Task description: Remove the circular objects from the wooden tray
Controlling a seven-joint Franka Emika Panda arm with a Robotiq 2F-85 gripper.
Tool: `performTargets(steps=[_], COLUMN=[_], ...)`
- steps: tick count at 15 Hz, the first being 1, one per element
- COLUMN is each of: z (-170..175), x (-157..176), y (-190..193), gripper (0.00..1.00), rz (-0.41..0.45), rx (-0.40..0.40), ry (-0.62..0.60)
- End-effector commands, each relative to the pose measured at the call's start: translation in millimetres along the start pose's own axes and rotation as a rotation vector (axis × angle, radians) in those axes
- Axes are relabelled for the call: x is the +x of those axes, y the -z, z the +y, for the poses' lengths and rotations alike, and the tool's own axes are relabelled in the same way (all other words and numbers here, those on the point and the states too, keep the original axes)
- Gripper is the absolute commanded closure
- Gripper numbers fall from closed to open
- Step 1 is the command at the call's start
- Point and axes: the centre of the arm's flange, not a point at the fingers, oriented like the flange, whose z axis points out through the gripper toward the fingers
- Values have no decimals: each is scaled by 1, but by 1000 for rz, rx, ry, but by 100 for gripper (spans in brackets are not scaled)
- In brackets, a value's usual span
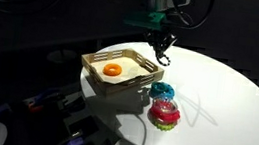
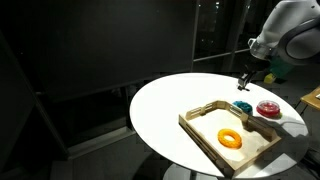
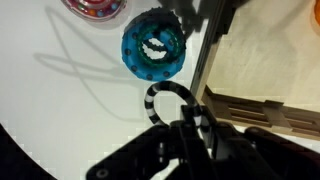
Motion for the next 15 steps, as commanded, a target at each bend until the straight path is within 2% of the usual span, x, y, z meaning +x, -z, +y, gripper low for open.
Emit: performTargets(steps=[1,8,15], z=[15,18,1], x=[4,-7,-19], y=[-6,-42,-70], gripper=[94,95,94], rz=[-15,-61,-124], rx=[-65,-142,-145], ry=[-31,-38,-11])
